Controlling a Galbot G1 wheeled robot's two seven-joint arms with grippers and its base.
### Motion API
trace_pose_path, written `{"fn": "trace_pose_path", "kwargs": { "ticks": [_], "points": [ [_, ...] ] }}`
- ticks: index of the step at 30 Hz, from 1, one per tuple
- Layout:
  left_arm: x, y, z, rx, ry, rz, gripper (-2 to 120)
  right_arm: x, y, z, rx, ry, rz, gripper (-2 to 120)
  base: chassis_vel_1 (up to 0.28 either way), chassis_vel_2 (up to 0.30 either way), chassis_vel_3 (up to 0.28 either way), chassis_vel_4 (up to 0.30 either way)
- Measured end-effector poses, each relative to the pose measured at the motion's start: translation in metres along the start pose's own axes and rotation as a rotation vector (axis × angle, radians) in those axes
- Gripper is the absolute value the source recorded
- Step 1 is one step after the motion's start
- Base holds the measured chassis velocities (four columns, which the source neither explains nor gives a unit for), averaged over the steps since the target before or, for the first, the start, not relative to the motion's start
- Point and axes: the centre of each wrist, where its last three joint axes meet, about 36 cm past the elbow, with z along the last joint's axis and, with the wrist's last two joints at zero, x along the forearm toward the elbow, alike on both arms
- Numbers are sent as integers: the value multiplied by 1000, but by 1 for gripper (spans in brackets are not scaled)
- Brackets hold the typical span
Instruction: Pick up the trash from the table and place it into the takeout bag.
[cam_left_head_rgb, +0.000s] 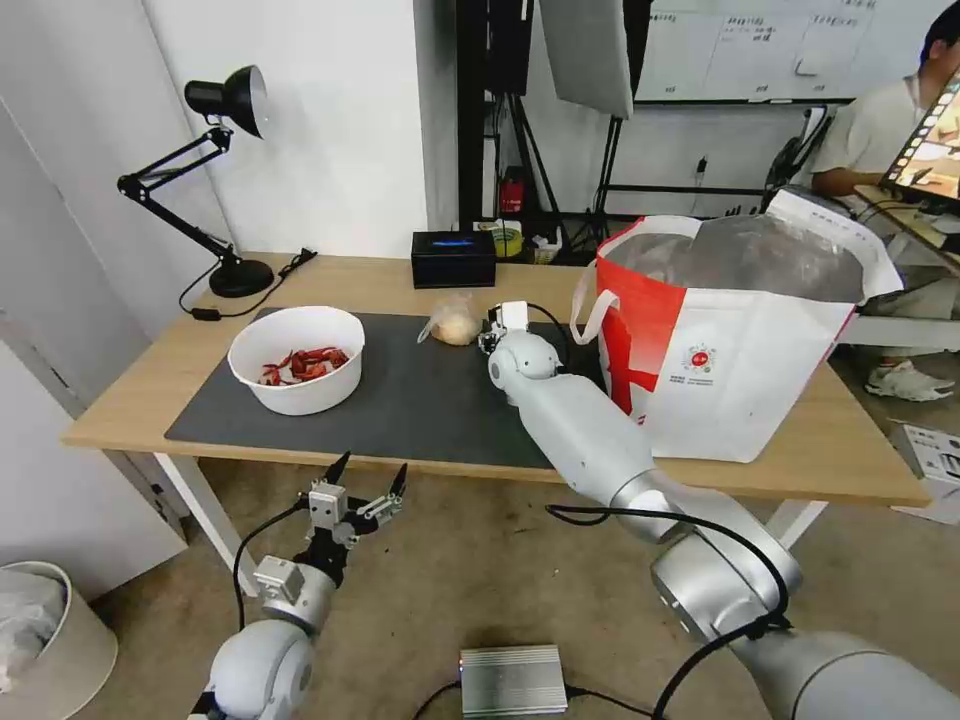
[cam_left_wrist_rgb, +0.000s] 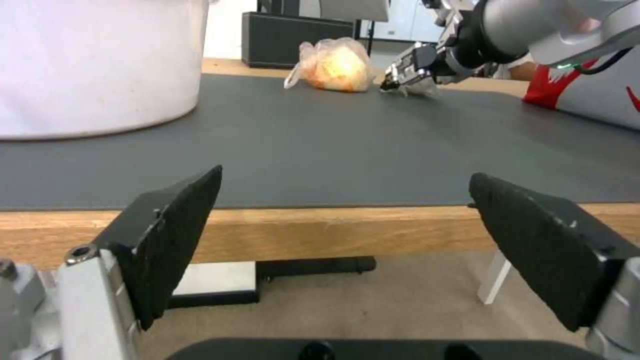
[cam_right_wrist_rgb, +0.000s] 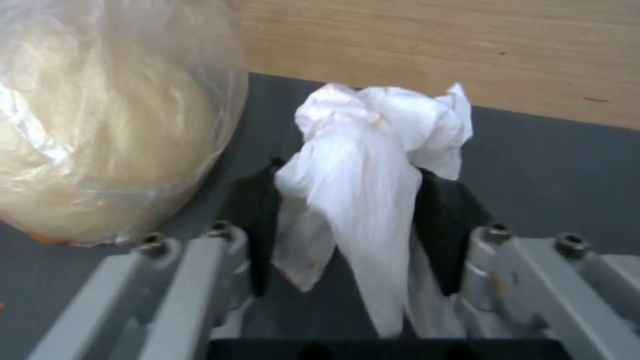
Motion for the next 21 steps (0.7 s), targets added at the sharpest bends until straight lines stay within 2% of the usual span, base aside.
{"fn": "trace_pose_path", "kwargs": {
  "ticks": [1,2,4,5,8,9,11,21],
  "points": [
    [0,0,0,1,-1,0,100,1,0,0,-4,1,2,37,0,0,0,0],
    [0,0,0,1,-1,0,100,1,0,0,-4,1,2,37,0,0,0,0],
    [0,-1,0,2,-3,1,100,1,0,-1,-8,5,5,28,0,0,0,0],
    [0,-1,0,2,-3,1,100,1,0,-1,-8,5,5,28,0,0,0,0],
    [0,-3,0,2,-5,2,100,2,0,0,-10,6,11,13,0,0,0,0],
    [0,-3,0,2,-5,2,100,2,0,0,-10,6,11,13,0,0,0,0],
    [0,-3,0,3,-6,3,100,4,-1,0,-12,1,15,3,0,0,0,0],
    [-2,-5,-1,4,-12,9,100,27,-10,-4,-10,-71,-4,0,0,0,0,0]
  ]
}}
